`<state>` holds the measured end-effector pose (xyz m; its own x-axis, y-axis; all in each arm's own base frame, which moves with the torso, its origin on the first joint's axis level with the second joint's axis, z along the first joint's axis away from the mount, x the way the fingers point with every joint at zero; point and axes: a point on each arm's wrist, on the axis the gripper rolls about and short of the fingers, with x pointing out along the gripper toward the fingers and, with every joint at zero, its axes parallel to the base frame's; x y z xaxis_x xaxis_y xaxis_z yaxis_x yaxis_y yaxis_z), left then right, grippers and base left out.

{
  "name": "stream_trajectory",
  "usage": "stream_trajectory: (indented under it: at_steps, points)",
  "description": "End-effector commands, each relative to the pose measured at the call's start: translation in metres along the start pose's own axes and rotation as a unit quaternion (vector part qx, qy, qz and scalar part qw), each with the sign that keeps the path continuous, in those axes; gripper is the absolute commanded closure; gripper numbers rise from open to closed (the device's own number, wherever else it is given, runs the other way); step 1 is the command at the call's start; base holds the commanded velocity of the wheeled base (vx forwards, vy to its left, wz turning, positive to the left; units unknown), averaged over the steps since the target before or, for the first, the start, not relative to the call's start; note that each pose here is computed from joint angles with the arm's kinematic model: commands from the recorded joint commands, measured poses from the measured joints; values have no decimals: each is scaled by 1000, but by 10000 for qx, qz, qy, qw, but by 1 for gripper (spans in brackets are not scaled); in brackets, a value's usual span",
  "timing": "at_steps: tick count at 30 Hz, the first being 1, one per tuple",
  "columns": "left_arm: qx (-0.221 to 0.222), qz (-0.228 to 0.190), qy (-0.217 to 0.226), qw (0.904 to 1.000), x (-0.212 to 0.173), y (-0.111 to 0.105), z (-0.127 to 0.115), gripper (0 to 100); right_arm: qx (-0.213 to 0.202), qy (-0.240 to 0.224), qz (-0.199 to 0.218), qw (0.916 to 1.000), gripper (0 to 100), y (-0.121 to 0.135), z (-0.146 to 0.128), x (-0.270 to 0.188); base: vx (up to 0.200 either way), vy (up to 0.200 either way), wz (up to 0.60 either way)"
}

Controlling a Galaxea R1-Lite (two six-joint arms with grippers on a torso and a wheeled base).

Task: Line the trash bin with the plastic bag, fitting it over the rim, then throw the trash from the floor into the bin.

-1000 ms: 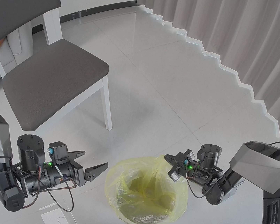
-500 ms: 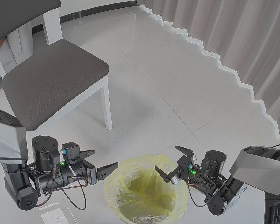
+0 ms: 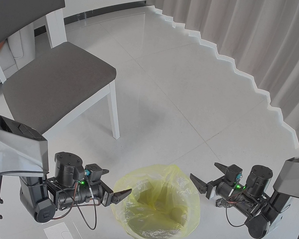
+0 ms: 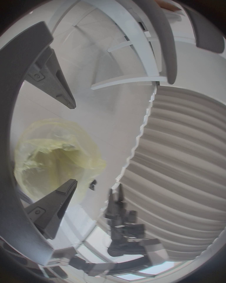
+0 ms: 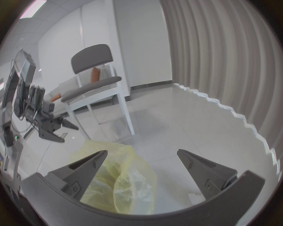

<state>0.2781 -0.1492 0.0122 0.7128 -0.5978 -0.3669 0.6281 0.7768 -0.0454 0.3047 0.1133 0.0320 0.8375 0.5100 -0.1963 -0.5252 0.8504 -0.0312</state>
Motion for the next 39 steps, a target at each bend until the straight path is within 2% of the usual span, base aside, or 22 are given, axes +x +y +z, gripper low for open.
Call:
stream_trajectory:
  at_steps: [1,7,10,11,15,16,22,30,39]
  points:
    - [216,77,229,9995,16,9,-3,0,204,138,-378,9990,0,-10,0,-26,0,0,0]
    - [334,118,371,9987,36,12,-7,0,170,244,-297,9991,0,-2,-3,-27,0,0,0]
    - [319,337,478,9978,48,18,-14,0,124,263,-208,9994,0,9,-4,-22,0,0,0]
    - [282,472,529,9971,53,25,-17,0,102,340,-160,9992,0,15,-10,-17,0,0,0]
    - [265,585,553,9964,59,37,-22,0,23,478,-21,9989,0,31,-20,-6,0,0,0]
    - [245,621,521,9964,63,42,-23,0,-35,547,97,9985,0,46,-25,-1,0,0,0]
    - [148,677,530,9962,59,47,-24,0,-244,706,484,9960,0,78,-39,8,0,0,0]
    - [-5,514,436,9977,54,31,-16,0,-734,916,375,9924,0,68,-73,34,0,0,0]
    - [-88,487,493,9976,51,28,-17,0,-948,939,-49,9910,0,30,-88,50,0,0,0]
